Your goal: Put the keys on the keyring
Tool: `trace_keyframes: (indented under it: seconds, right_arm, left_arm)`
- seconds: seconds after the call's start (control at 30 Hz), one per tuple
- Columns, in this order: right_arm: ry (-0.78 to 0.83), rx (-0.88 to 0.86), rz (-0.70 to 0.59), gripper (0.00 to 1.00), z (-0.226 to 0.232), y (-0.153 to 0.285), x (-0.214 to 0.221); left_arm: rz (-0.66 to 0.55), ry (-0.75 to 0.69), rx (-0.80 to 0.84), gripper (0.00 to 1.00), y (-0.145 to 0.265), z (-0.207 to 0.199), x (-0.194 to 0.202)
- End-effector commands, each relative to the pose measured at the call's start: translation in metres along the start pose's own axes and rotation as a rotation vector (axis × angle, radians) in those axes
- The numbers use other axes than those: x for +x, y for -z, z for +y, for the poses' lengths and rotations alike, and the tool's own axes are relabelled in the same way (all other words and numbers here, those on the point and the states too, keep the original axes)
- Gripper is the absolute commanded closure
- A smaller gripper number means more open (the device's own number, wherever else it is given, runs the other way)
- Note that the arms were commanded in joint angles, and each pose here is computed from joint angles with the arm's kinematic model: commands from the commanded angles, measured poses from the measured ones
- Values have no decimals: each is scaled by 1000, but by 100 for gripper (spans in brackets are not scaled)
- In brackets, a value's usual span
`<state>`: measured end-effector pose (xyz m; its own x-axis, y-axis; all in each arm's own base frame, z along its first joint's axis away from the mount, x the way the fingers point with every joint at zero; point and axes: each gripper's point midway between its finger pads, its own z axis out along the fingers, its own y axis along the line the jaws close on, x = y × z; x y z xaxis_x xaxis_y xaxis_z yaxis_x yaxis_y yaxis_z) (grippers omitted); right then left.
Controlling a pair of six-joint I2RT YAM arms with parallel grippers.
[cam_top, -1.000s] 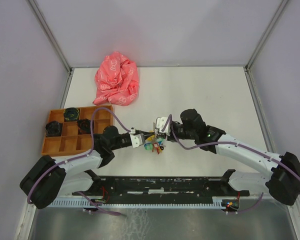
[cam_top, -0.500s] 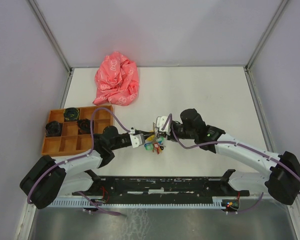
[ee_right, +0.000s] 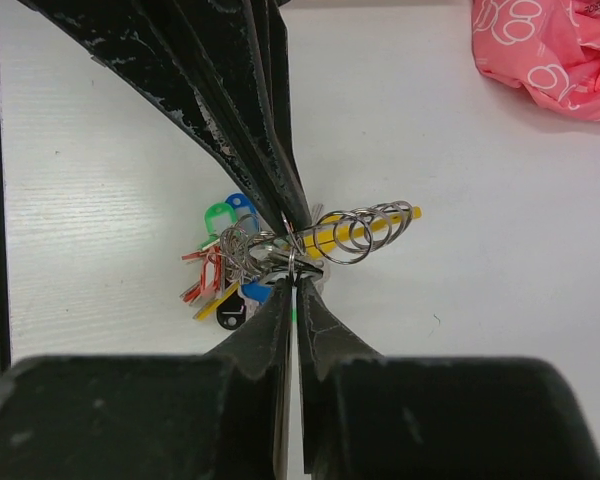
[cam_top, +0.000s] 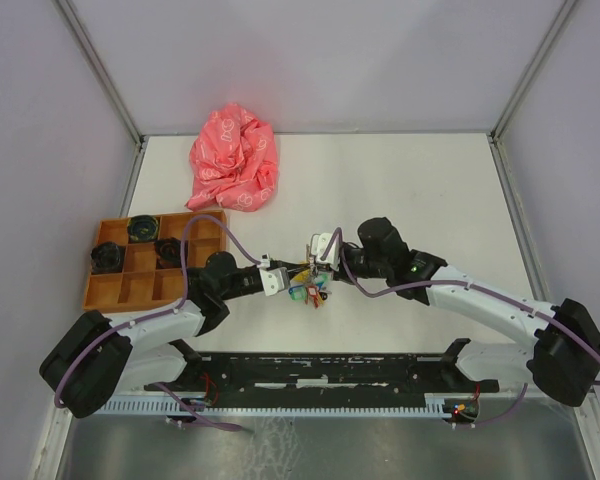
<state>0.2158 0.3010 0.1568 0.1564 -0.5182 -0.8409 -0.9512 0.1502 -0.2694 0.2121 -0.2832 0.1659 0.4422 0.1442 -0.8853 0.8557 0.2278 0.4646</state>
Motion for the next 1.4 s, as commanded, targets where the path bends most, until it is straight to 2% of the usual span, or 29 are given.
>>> trace_keyframes:
  seconds: [0.0,0.1,0.6,0.87,1.13,1.23,1.37]
  right_arm:
    - [17,16,-51,96,-9,2,-19]
    - [22,16,-65,99,-10,3,-24]
    - [35,-34,-125,99,-7,1,-52]
    - [54,-45,-68,99,-1,4,-40]
    - [107,-59,19,91,7,15,-18]
    - [116,-6,30,82,-3,16,-18]
    - [106,70,-16,72,-13,17,-24]
  left_arm:
    - [-88,-28,-13,97,-3,7,-23]
    - [-83,-28,-2,97,-3,5,-22]
    - [-73,-22,17,97,-6,4,-20]
    - [-60,11,-66,97,-4,18,-21]
    - [-63,59,-113,97,-5,27,-22]
    - [-59,59,-113,97,-5,26,-21]
    - [-62,58,-116,97,-4,26,-22]
